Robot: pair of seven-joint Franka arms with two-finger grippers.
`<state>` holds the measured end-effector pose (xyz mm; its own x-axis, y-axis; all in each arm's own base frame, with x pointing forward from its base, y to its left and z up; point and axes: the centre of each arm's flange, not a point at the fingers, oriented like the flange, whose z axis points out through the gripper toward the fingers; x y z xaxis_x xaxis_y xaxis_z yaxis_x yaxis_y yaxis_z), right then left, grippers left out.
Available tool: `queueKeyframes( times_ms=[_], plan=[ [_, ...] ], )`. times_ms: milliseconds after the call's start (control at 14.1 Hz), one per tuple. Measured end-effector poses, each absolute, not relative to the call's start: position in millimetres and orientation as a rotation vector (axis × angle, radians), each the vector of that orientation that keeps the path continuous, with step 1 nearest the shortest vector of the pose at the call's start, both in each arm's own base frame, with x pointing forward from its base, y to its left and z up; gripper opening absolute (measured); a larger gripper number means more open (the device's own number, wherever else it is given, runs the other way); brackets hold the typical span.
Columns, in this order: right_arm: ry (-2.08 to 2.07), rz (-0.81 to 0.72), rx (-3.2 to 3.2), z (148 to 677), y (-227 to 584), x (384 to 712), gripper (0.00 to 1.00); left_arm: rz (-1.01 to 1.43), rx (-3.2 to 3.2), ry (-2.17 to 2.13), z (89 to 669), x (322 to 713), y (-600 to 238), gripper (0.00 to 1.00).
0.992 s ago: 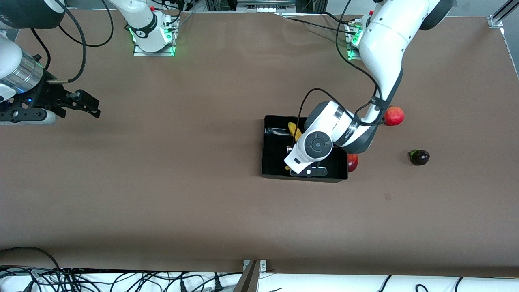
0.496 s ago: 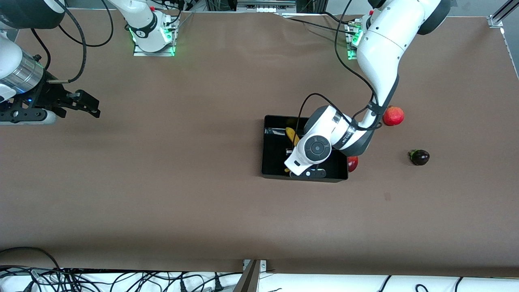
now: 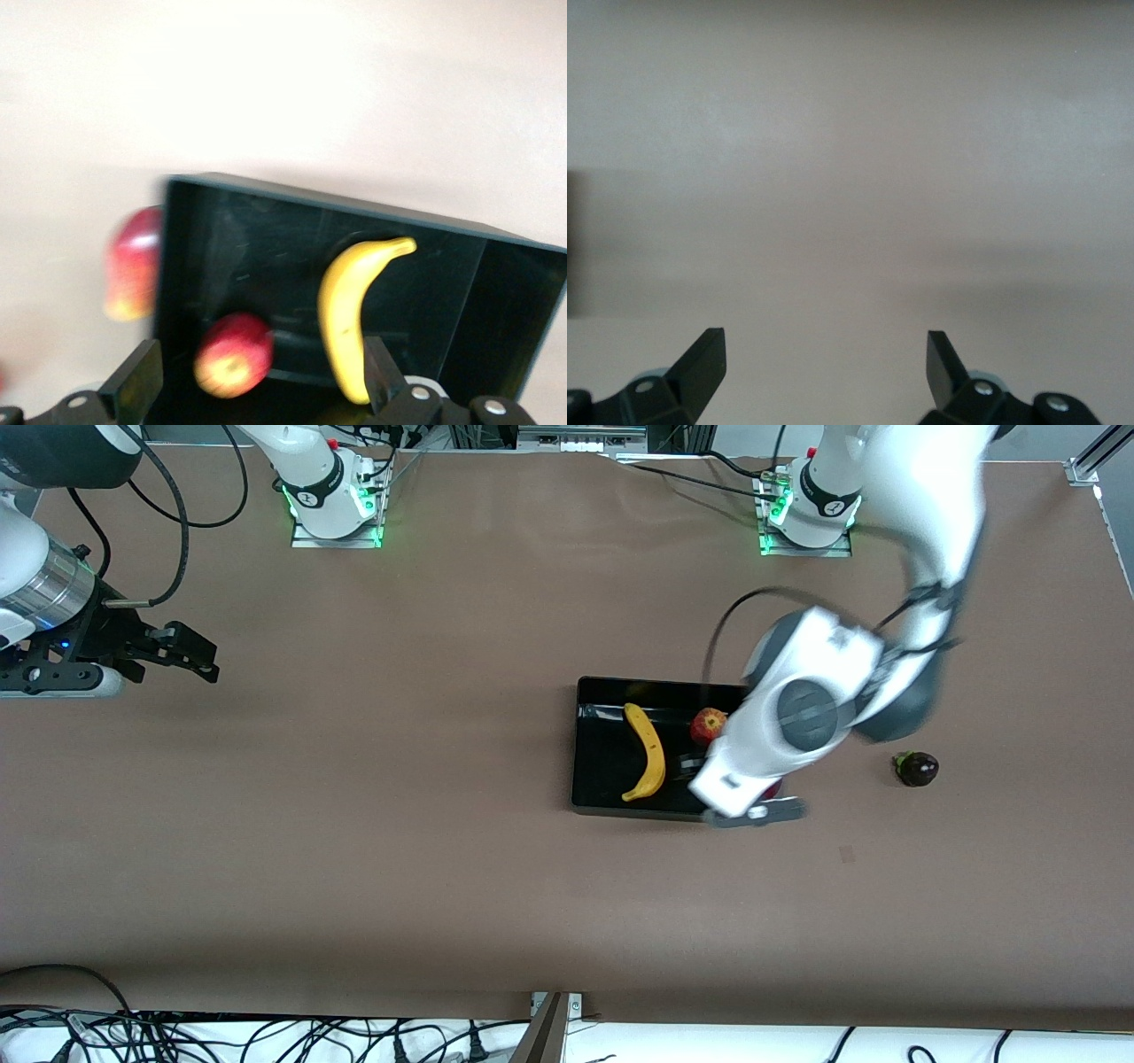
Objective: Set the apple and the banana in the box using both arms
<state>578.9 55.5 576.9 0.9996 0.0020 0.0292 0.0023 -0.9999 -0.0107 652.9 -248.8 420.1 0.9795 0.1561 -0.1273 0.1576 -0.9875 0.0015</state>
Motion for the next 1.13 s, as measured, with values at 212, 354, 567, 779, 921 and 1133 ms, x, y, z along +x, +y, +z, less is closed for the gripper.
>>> queueKeyframes(
  times_ms=[212, 354, 567, 779, 921, 1133],
  plan=[
    [-0.003, -0.046, -3.131, 576.9, 55.5, 579.0, 1.0, -0.243, 3.142, 0.128, 494.3, 638.7, -191.2, 1.0],
    [-0.003, -0.046, -3.131, 576.9, 55.6, 579.0, 1.0, -0.253, 3.145, 0.041, 528.9, 632.9, -161.7, 1.0],
    [-0.003, -0.046, -3.13, 577.0, 55.5, 579.1, 1.0, -0.095, 3.143, 0.012, 581.7, 620.2, -109.4, 1.0],
    [-0.003, -0.046, -3.13, 577.0, 55.5, 579.1, 1.0, -0.008, 3.17, 0.088, 600.1, 583.2, -66.3, 1.0],
    [-0.003, -0.046, -3.13, 577.0, 55.5, 579.2, 1.0, -0.026, 3.184, 0.094, 592.8, 563.2, -62.4, 1.0],
    [-0.003, -0.046, -3.13, 577.0, 55.5, 579.1, 1.0, -0.032, 3.188, 0.07, 584.3, 552.4, -68.0, 1.0]
  ],
)
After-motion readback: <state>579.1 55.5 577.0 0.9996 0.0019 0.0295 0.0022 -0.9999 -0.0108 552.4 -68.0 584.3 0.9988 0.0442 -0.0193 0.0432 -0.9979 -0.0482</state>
